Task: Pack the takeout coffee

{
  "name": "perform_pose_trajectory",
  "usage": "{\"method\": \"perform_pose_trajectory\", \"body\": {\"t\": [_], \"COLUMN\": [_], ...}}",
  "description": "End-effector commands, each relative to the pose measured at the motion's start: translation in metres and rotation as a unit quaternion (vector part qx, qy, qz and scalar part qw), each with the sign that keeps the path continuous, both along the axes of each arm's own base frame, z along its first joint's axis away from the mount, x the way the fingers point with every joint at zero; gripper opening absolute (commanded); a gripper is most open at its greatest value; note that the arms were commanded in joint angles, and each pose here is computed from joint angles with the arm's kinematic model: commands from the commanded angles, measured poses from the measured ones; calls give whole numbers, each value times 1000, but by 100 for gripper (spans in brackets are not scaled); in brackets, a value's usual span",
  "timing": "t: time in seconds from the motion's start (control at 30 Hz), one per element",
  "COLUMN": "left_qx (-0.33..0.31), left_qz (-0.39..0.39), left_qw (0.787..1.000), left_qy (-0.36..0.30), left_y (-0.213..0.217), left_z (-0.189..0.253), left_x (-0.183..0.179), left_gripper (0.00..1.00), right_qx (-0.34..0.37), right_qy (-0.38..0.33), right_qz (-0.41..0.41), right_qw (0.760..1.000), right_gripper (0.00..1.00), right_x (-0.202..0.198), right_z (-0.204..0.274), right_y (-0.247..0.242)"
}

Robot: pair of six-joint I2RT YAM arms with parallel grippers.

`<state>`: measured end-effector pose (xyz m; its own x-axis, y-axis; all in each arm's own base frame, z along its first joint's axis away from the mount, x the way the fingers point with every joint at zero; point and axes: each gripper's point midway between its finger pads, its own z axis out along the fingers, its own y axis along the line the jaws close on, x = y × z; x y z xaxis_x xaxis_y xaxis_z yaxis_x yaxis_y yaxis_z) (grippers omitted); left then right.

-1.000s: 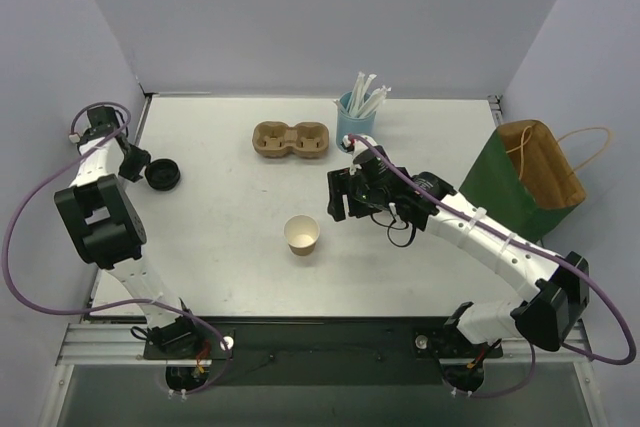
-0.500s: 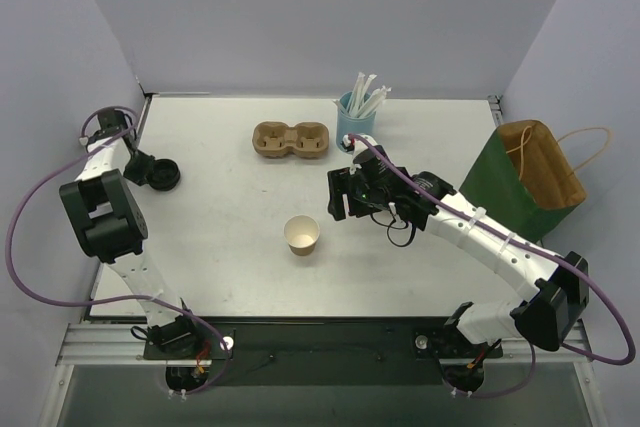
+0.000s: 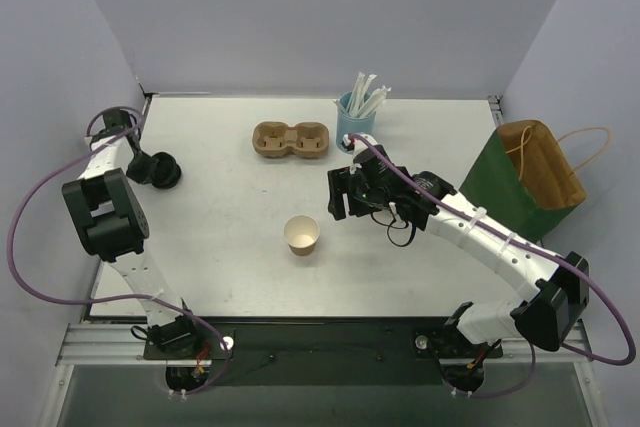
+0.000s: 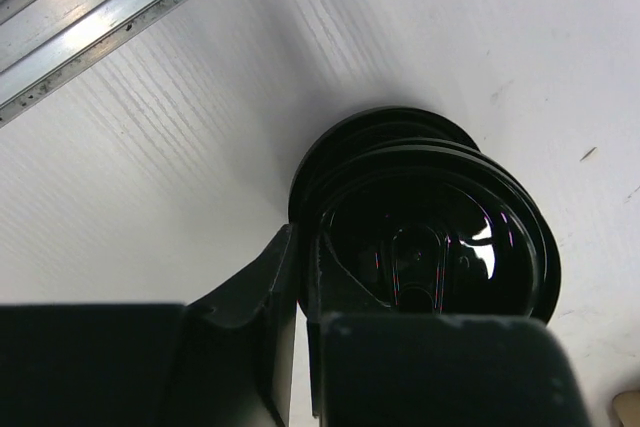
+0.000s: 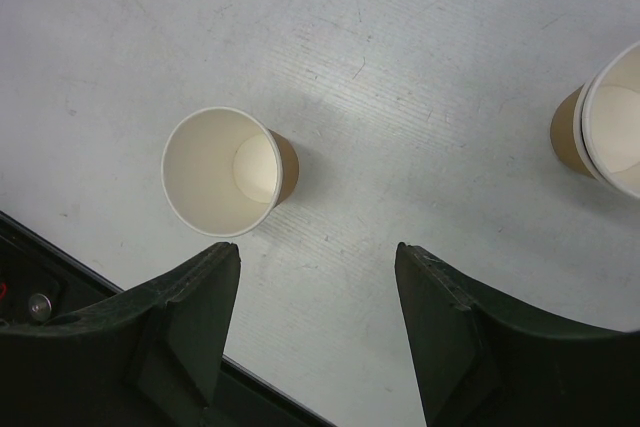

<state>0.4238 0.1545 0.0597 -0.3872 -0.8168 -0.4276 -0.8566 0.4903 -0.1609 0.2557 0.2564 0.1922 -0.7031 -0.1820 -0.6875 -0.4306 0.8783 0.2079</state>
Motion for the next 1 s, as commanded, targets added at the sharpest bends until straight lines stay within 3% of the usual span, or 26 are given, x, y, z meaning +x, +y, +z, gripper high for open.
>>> {"method": "perform_pose_trajectory", "body": {"t": [0.0,0.43,0.97], "left_qx": [23,26,32], "left_qz": [-4,-22,-42], "left_qw": [1000,999,999], "left_qy": [-22,-3,0], "left_y": [5,5,3], "left_z": [32,31,25], "left_x": [7,6,11], "left_gripper": [10,20,22], "right_qx": [22,24,26], "right_qy": [-35,-27,-30], "right_qz": [-3,-1,-2], "right_qw": [999,999,999], "right_gripper": [64,64,64], "right_x": [5,3,3], "right_z": [26,23,26], "right_y": [3,6,5]}}
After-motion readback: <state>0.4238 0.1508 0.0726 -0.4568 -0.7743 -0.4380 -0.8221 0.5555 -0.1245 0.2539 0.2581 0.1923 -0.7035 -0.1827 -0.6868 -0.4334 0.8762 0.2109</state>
